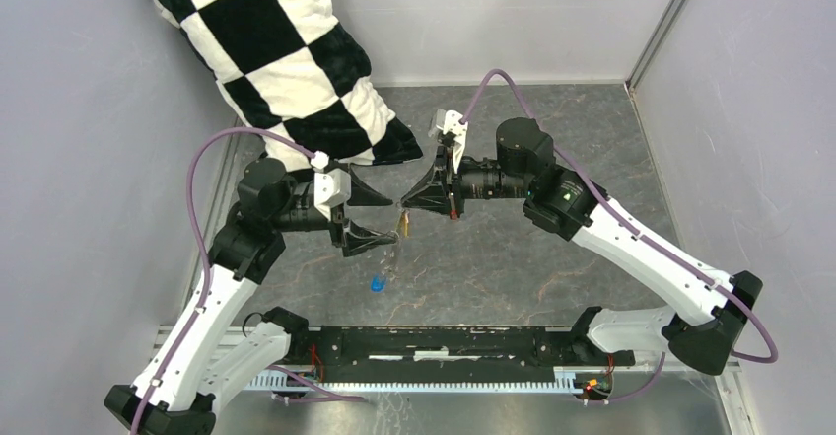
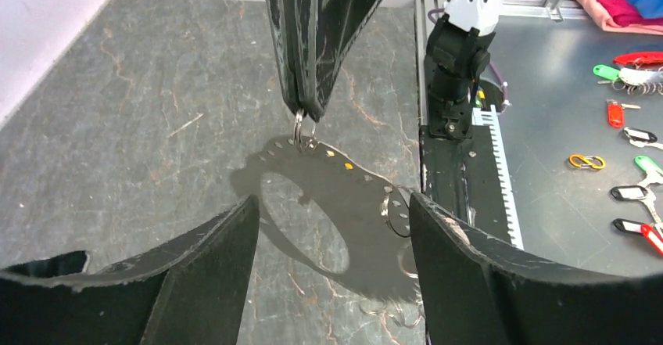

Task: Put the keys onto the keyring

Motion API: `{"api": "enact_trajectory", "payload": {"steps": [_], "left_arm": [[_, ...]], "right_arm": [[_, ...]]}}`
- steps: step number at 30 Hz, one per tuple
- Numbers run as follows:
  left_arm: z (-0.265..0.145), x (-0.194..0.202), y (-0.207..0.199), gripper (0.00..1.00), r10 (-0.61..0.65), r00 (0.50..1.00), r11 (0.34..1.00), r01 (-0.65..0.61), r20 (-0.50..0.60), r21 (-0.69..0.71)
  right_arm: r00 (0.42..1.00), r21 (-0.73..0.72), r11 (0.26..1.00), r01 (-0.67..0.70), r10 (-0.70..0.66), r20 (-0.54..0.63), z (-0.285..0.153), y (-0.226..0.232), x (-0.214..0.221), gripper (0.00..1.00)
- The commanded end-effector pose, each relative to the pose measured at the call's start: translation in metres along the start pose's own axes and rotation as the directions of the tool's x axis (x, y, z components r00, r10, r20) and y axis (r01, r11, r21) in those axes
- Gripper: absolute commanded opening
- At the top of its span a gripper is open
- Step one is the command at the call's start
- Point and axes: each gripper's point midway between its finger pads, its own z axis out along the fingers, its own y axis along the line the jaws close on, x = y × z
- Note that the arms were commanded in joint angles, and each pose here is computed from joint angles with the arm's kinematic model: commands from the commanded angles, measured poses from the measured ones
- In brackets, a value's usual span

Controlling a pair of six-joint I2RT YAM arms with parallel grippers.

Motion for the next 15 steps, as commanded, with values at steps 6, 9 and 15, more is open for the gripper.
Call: {"api": "enact_trajectory", "payload": {"steps": [6, 9, 15], "left_arm": [[-0.007, 0.016, 0.026, 0.87, -0.099, 0.994, 0.981, 0.089, -0.049, -0.174], [-0.013, 0.022, 0.043, 0.98, -0.169, 0.984, 0.958, 0.149, -0.063, -0.245], [-0.045, 0.035, 0.091, 1.00, -0.332, 0.943, 0.864, 0.304, 0.000, -0.401]], "right_arm": [[0.999, -0.008, 1.000, -0.024, 0.024, 0.045, 0.025, -0.019, 0.021, 0.00], [0.999, 0.004, 0.999, -0.038, 0.038, 0.015, 0.038, -0.033, 0.045, 0.00], [0.999, -0.004, 0.999, -0.051, 0.051, -0.002, 0.069, -0.057, 0.069, 0.00]]}}
